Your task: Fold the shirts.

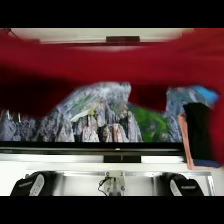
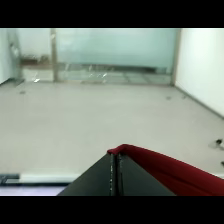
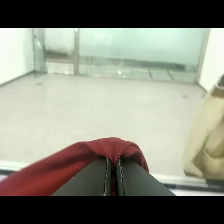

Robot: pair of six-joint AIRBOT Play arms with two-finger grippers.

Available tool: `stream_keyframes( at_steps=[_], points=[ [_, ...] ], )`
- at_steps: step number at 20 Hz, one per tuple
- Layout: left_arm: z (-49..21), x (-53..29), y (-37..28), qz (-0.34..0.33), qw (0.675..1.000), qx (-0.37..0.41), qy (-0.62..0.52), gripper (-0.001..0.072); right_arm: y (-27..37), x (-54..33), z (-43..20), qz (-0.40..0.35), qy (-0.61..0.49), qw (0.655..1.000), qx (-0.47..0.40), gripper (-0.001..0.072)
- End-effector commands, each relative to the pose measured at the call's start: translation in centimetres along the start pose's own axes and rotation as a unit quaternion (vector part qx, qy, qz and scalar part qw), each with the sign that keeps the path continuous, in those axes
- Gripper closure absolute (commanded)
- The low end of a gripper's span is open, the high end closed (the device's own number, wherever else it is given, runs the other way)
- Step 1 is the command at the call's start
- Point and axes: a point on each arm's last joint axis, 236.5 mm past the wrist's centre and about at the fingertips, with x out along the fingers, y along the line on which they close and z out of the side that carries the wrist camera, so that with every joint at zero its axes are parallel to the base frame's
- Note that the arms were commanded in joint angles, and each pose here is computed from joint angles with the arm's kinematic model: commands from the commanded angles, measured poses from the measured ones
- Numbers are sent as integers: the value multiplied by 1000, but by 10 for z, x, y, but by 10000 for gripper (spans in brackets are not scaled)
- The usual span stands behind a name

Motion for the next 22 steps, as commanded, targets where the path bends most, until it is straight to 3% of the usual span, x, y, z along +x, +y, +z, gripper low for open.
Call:
stream_keyframes(
  at_steps=[1,4,6,11,16,22],
  points=[
    [-35,-14,8,28,997,-12,71,679,-9,-17,-49,-21,109,994,12,627],
    [-73,18,26,31,991,-13,132,679,-7,15,-102,-15,214,976,24,627],
    [-122,49,43,33,979,-36,199,679,-6,40,-157,-22,319,945,64,626],
    [-288,132,71,-1,916,-113,385,679,-1,135,-323,-22,491,867,78,626],
    [-462,228,80,-5,858,-168,485,679,21,251,-482,-5,498,857,134,626],
    [-587,289,66,-7,825,-212,523,679,39,309,-569,-12,456,861,223,626]
  ],
)
